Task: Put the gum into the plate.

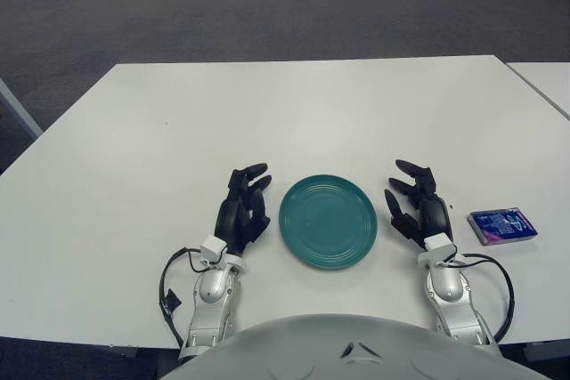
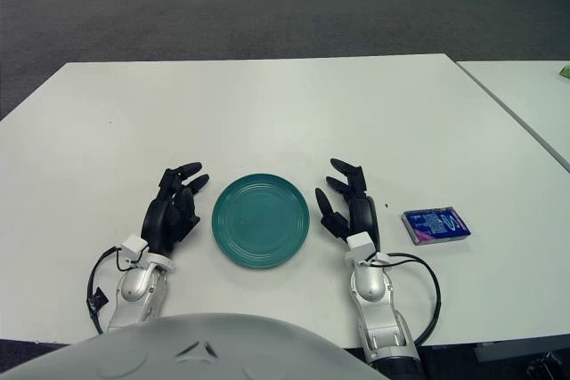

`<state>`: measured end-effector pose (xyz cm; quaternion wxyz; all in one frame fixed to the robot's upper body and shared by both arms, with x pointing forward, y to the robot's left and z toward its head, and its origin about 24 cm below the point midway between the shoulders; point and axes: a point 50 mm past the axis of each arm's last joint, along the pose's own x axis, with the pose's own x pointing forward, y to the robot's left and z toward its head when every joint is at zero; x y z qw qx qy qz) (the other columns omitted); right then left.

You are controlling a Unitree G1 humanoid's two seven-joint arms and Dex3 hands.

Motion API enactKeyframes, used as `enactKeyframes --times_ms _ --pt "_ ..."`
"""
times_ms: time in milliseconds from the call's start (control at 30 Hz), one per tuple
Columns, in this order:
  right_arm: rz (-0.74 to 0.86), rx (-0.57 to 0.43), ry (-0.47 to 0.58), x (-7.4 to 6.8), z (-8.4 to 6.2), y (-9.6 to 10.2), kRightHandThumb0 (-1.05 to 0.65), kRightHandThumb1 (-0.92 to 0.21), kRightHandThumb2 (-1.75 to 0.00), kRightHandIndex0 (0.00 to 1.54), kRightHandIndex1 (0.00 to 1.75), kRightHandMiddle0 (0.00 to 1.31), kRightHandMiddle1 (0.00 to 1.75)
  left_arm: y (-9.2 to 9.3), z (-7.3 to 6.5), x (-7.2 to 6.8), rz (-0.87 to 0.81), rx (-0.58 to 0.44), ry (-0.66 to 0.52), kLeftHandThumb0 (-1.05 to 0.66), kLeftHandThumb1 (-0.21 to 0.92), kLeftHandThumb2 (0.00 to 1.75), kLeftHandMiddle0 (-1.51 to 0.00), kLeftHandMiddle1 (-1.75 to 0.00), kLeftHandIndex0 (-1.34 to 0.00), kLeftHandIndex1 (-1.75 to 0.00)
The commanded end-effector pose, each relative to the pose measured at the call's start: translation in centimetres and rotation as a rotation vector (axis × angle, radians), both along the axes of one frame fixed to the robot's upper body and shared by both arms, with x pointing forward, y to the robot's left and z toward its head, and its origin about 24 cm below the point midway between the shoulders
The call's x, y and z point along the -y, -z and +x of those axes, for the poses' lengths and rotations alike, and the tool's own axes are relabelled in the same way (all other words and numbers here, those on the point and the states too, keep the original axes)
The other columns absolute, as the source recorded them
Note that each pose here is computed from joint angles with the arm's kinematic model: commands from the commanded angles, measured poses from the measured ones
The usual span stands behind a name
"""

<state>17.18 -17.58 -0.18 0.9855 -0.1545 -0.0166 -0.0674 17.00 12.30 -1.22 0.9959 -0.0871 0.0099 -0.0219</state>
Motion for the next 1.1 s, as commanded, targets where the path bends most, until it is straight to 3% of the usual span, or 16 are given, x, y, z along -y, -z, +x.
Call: enactKeyframes --times_ms 0,1067 --pt "-0.004 -0.214 0.024 0.01 -3.44 4.24 -0.75 -0.92 -0.58 0.43 0.42 0.00 0.89 2.36 -1.53 -0.16 0.002 -0.141 -0.005 -0.83 0.92 0.86 -0.25 -0.75 -0.05 -1.11" --pt "0.014 -0.200 0.007 0.09 -3.12 4.05 -0.75 -0.92 -0.58 0.44 0.49 0.00 0.91 2.11 -1.55 -0.02 0.034 -0.153 -0.016 -0.84 0.92 0.89 -0.26 -0.71 -0.04 -1.11"
